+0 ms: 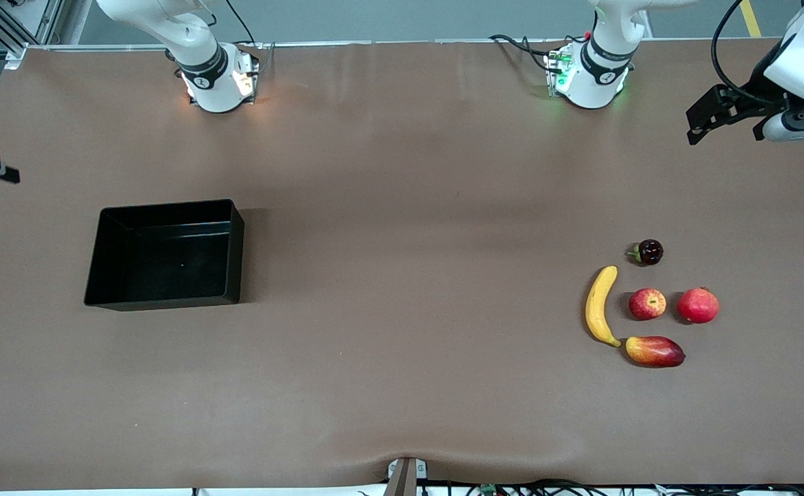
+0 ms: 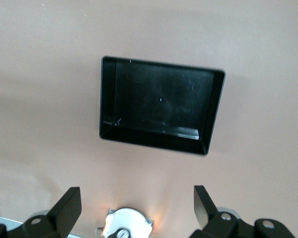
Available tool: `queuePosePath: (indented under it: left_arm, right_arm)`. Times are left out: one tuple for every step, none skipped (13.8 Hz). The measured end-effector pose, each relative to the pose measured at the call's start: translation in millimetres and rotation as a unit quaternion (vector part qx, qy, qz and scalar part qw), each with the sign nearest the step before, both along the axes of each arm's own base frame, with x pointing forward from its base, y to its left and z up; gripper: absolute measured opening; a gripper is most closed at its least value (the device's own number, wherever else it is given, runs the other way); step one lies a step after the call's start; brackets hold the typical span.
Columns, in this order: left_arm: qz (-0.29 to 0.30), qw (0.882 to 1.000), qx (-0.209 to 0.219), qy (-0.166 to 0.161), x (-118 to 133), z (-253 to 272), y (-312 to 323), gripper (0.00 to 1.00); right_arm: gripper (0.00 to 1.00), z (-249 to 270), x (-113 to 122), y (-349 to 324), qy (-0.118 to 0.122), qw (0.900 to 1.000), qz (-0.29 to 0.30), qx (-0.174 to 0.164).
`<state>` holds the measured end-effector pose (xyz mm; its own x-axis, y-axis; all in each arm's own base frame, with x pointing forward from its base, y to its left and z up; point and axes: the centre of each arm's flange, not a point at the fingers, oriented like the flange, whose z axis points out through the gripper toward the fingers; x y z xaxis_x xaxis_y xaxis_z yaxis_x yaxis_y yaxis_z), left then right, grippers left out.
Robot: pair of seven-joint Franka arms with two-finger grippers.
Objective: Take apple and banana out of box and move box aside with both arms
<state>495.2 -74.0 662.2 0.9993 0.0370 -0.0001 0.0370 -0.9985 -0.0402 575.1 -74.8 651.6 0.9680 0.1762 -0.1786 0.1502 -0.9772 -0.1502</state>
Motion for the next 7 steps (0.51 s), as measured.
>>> queuePosePath:
  left_arm:
    - [0.002,1.000,0.000,0.000,0.2,0.1,1.7,1.00]
    - [0.003,1.000,0.000,0.000,0.3,0.4,3.7,1.00]
    - [0.006,1.000,0.000,0.002,0.1,0.3,6.3,1.00]
    - [0.010,1.000,0.000,0.004,0.1,0.0,10.2,1.00]
    - [0.013,1.000,0.000,0.005,0.3,-0.2,13.8,1.00]
    - [0.015,1.000,0.000,0.005,0.5,-0.1,16.2,1.00]
    - [0.016,1.000,0.000,0.005,0.6,0.2,17.0,1.00]
  right_arm:
    - [1.00,1.9,-5.9,10.9,0.007,1.000,-0.021,-0.007]
    - [1.00,2.0,-11.8,19.1,0.012,0.999,-0.035,-0.011]
    - [1.00,3.1,-18.9,25.6,0.015,0.999,-0.039,-0.019]
    - [1.00,7.0,-27.2,31.6,0.014,0.999,-0.035,-0.030]
    - [1.00,11.1,-35.3,37.8,0.008,0.999,-0.031,-0.040]
    - [1.00,13.9,-43.6,40.7,-0.005,0.998,-0.032,-0.046]
    - [1.00,12.8,-51.9,37.9,-0.020,0.998,-0.037,-0.046]
